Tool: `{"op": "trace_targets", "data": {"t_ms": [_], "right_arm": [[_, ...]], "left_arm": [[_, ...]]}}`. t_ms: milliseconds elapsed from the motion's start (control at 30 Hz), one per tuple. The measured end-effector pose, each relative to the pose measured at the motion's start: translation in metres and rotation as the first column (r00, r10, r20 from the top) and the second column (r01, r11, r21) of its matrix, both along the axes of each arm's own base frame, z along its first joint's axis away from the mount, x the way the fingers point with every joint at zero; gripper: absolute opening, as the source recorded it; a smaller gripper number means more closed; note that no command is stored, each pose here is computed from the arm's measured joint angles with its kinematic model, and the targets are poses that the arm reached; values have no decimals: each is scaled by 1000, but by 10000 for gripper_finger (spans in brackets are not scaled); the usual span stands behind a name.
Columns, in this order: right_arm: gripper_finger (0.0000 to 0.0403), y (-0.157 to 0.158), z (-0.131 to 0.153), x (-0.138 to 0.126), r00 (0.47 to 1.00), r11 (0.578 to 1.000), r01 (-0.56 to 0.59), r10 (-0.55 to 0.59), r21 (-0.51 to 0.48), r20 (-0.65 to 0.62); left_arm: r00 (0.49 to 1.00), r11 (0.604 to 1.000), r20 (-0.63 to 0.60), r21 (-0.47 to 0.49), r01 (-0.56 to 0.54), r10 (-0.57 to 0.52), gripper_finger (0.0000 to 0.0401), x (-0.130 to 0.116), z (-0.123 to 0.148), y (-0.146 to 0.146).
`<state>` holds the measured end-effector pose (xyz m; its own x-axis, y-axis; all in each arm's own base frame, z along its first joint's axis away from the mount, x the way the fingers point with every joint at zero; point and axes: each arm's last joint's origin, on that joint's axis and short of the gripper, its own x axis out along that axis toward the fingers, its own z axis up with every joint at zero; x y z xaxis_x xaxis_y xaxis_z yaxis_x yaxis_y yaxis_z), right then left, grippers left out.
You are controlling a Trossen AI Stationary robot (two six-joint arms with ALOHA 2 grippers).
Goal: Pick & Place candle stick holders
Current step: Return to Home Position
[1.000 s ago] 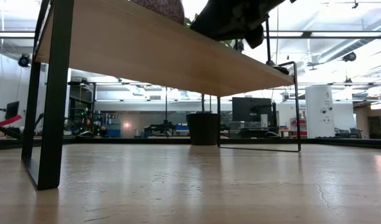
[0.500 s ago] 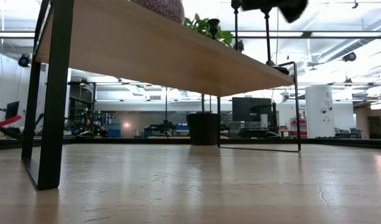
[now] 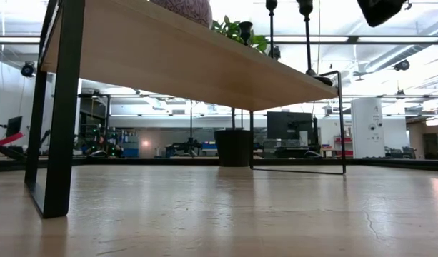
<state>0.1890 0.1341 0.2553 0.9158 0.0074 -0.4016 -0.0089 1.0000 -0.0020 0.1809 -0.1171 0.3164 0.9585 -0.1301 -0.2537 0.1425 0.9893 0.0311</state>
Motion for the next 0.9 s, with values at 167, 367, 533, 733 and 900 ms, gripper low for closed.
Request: {"op": "trace_targets", "data": {"t_ms": [167,367,533,733,900], "right_arm": [[8,-16,4,-23,990,993,-108,103,45,101],[8,-38,-2,-46,955,984,-173,160,34,252],[8,-58,-16,-62,947,985,-156,127,77,295],[8,-71,-31,-76,922,978,-183,137,97,362],[8,-78,-46,-80,924,980,-172,126,97,361]], "left_arm": [[995,997,88,-53,57,-52,1,-37,-17,31],[982,994,186,-102,41,-22,1,-63,-43,63],[970,987,236,-135,88,-54,0,-81,-55,75],[957,980,278,-153,129,-83,0,-99,-68,83],[974,987,223,-141,75,-42,0,-111,-80,90]]}}
